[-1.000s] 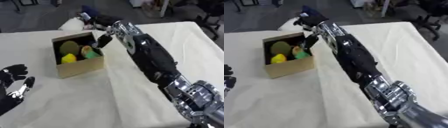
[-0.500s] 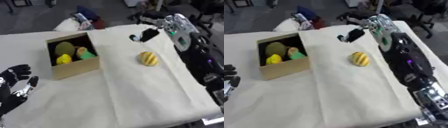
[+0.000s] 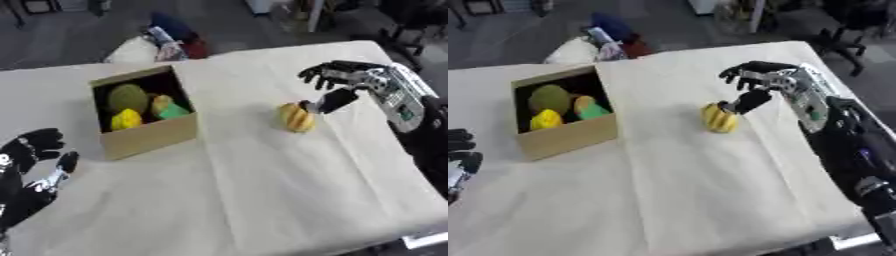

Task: Pick up objects on the table and place them in the box.

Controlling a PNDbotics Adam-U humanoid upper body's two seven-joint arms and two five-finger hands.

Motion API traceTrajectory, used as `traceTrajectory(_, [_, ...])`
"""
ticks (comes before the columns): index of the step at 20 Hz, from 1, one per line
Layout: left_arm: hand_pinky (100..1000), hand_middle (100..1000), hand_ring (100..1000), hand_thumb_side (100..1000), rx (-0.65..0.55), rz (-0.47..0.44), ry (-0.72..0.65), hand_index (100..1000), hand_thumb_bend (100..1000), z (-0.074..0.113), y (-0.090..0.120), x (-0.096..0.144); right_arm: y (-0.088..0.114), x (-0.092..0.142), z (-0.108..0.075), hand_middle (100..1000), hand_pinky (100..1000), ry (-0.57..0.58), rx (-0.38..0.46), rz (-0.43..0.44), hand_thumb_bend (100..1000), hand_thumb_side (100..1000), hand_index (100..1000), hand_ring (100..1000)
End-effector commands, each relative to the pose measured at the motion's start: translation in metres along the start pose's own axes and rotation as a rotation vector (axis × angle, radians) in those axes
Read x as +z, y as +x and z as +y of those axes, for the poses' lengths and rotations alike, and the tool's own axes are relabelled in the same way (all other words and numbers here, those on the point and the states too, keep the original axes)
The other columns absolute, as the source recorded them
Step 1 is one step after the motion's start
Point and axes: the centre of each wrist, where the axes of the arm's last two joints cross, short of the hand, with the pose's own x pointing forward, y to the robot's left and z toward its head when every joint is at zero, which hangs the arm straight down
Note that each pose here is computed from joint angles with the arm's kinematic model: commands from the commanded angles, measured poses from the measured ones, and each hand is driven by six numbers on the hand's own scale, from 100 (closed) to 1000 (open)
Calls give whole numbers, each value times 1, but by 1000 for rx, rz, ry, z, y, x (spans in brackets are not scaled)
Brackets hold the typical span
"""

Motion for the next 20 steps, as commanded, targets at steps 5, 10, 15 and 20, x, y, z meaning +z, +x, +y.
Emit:
traceTrajectory(5, [743, 700, 739, 413, -18, -29, 10, 787, 425, 7, 7, -4, -7, -22, 14, 800, 751, 23, 30, 103, 282, 413, 897, 777])
traceTrajectory(10, [742, 700, 739, 414, -15, -30, 12, 787, 423, 7, 7, -5, -1, -30, 13, 464, 679, -100, 77, 112, 153, 100, 574, 633])
traceTrajectory(15, [743, 700, 740, 414, -16, -30, 8, 787, 421, 7, 7, -5, 30, -20, -41, 389, 650, -328, 105, 4, 100, 100, 501, 588])
traceTrajectory(20, [743, 700, 740, 413, -14, -33, -1, 786, 420, 5, 8, -5, 84, -19, -93, 381, 636, -452, 115, -144, 100, 100, 496, 569])
